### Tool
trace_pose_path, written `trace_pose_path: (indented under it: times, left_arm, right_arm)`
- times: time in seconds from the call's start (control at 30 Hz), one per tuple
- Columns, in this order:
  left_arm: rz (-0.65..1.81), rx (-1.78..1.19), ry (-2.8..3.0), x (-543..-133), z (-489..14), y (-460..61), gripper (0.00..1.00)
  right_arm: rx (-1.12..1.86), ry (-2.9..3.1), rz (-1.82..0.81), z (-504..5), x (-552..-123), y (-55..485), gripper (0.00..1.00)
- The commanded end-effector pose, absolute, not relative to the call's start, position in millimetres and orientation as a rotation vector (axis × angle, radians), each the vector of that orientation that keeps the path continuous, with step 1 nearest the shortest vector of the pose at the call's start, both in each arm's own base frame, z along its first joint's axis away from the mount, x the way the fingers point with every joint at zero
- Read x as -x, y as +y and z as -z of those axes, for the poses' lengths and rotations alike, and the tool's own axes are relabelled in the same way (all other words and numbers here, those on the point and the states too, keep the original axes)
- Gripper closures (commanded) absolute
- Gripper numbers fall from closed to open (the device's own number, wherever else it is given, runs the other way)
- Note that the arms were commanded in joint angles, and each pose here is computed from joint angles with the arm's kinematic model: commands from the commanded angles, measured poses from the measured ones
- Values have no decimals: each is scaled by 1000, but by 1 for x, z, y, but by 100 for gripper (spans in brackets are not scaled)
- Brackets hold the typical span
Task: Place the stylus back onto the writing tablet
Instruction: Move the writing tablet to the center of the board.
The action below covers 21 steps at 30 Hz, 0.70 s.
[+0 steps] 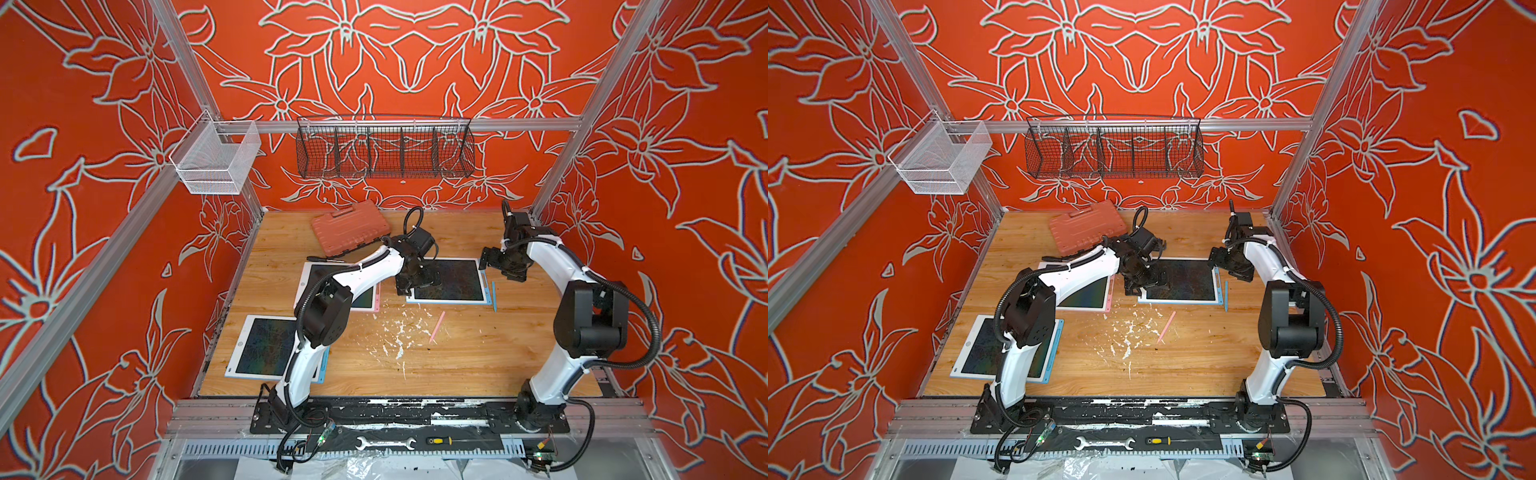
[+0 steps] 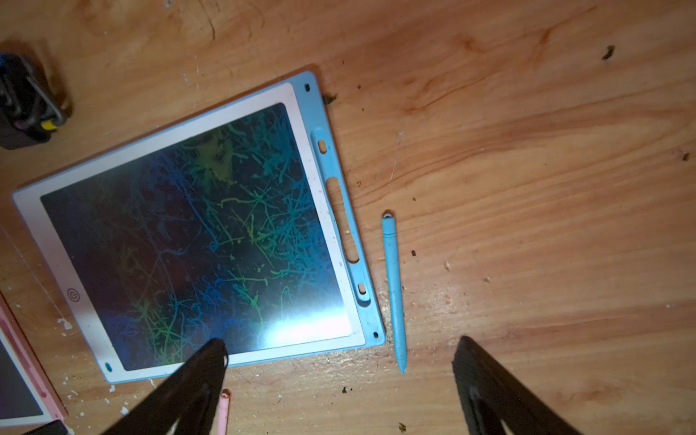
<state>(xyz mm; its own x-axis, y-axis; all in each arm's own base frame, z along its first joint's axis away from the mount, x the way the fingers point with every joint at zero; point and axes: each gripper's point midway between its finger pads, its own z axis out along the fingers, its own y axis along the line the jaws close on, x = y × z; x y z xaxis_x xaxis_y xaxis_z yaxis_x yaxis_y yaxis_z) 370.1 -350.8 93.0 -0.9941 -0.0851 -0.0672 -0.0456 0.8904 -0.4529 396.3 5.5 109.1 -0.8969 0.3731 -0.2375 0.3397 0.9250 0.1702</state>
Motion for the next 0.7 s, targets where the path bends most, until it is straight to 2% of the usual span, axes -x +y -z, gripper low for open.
trace_pose_path:
  times: [0.0,0.67]
  left_arm:
    - [712,99,2993,-376,-88,-347,3]
    - [693,228,2989,-416,-55,-325,1]
  right_arm:
    - [-573,2810,-202,-108,-403,0,4]
    - [-603,2818,-354,-67,-458,9,8]
